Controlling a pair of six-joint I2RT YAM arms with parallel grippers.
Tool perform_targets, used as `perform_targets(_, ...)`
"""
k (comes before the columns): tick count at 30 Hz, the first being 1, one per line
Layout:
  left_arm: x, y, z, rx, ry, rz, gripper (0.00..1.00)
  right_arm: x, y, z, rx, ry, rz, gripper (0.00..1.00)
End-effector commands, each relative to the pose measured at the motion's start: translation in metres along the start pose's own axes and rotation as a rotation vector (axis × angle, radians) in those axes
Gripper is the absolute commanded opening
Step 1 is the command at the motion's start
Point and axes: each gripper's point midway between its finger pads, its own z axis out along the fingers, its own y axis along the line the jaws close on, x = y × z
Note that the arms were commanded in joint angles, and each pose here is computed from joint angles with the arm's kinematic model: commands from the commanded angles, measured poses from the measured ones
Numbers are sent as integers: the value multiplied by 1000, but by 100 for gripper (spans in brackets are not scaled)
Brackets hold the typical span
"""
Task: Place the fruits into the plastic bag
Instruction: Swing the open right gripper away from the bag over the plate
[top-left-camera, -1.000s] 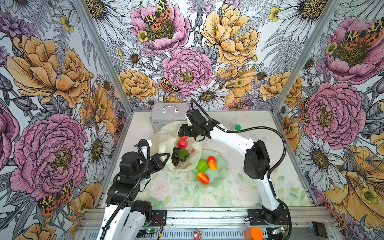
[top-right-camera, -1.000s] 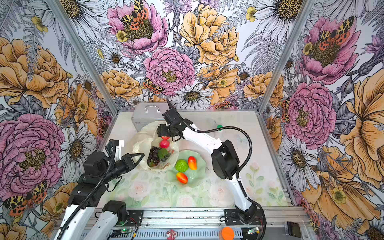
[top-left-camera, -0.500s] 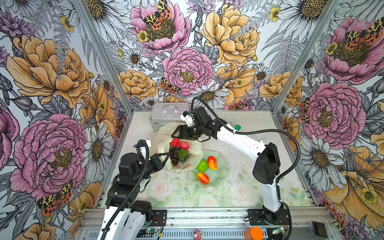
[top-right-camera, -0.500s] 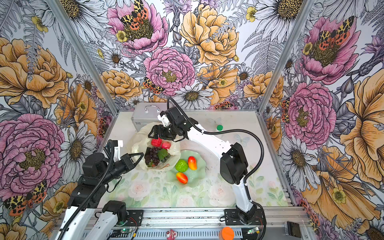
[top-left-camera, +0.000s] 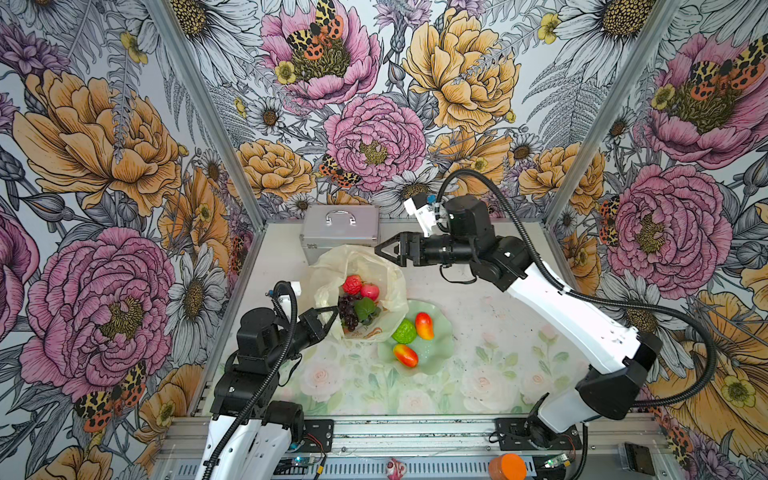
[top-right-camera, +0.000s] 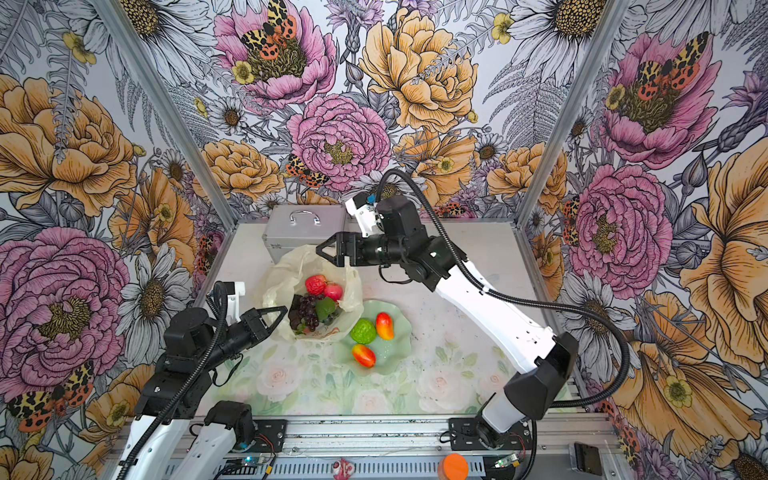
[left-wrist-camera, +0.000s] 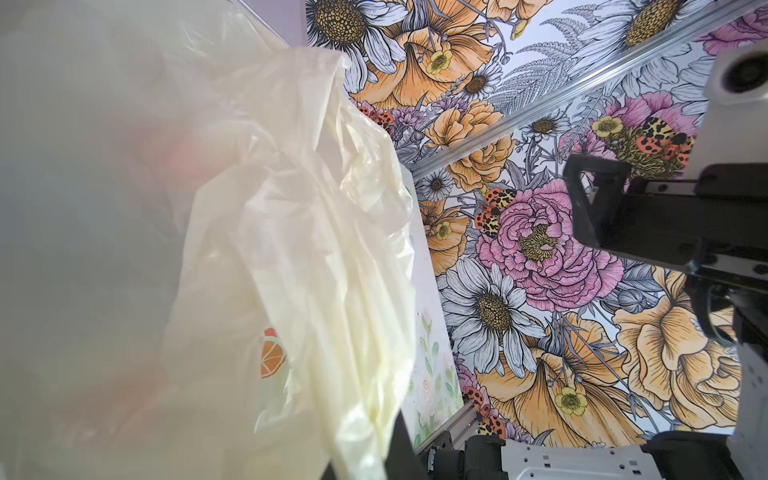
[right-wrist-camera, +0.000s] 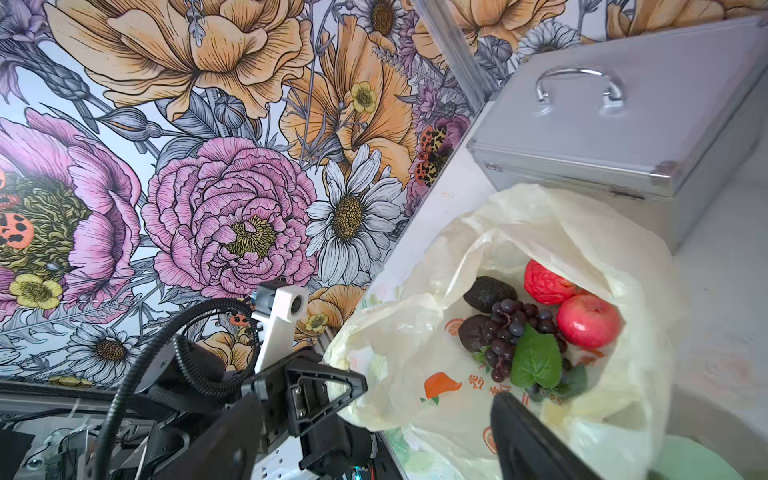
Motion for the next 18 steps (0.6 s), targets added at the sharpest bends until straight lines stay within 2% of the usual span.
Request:
perform_targets(1, -1, 5, -1, -7, -17, -2, 0, 0, -17, -26, 88, -66, -10, 92)
perform_targets(7, 6, 12, -1, -33, 6, 23, 0, 22, -41, -74, 228, -93, 5, 99)
perform_targets(10, 10, 15, -2, -43, 20, 34, 0, 40, -59, -89, 316, -82, 27, 99)
perform_targets(18, 12, 17, 0, -39, 27, 36, 0, 83, -106, -100, 507, -6, 128, 99)
